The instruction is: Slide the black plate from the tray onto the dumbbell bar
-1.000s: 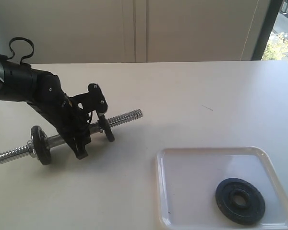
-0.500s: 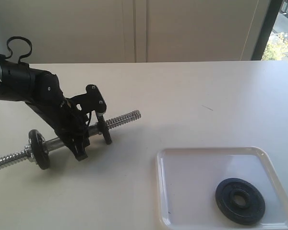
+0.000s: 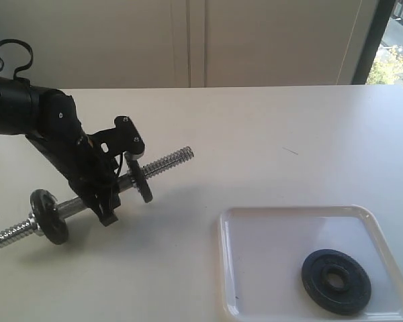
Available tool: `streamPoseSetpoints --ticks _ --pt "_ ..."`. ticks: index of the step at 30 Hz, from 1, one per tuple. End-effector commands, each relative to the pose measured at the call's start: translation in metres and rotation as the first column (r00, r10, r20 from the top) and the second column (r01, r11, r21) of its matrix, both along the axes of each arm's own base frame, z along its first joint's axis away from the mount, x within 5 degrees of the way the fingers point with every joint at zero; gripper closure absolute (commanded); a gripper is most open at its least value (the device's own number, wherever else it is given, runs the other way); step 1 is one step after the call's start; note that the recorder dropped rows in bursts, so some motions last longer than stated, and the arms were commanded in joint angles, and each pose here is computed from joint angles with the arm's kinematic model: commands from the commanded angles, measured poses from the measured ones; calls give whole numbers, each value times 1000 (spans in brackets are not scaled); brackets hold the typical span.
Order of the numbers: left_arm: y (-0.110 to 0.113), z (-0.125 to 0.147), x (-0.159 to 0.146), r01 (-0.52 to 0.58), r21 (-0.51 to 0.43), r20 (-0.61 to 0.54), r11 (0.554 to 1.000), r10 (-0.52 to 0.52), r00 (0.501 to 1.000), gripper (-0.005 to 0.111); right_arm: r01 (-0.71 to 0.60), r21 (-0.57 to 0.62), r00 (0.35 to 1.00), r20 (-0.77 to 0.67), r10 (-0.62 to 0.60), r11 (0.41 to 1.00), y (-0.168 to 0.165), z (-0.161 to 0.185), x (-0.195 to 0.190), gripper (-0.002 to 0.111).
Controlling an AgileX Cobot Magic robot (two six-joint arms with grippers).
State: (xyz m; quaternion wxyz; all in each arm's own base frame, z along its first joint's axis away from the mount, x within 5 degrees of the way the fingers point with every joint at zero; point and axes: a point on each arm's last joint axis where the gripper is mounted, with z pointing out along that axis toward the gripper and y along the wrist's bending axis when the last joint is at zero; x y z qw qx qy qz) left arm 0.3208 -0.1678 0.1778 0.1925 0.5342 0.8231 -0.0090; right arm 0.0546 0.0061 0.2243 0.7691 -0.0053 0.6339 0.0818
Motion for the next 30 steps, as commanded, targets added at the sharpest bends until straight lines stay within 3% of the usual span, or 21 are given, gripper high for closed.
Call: streamPoseSetpoints --ticks 1,5,9,13,17,22,25,26,30 --pt "-4 25 -1 -22 -68 55 997 26 998 107 -30 117 966 259 -1 993 -2 22 -8 108" --pt "-4 24 -2 -30 -73 33 997 32 999 107 -149 291 926 377 30 945 -4 33 -14 108" --pt "-5 25 -3 -18 -87 27 996 20 999 107 -296 545 933 343 113 784 -3 31 -13 108" --pt "-6 24 -4 2 -83 22 997 -1 1000 107 -172 558 985 112 131 812 -1 16 -5 108" --pt "-7 24 -5 2 -92 16 996 0 1000 107 -1 480 974 -200 111 877 0 20 2 108" --pt "-6 24 -7 15 -80 -3 997 -15 1000 107 42 323 899 -425 106 945 6 40 23 108" --pt "-6 23 -7 21 -76 -10 997 -22 1000 107 -30 207 793 -590 149 978 18 55 45 108" --pt "-6 23 -8 22 -75 -12 997 -23 1000 107 -81 170 727 -664 174 982 26 56 56 108" --pt "-5 23 -9 39 -64 -24 997 -41 999 107 -363 -10 533 -822 200 932 49 70 89 108"
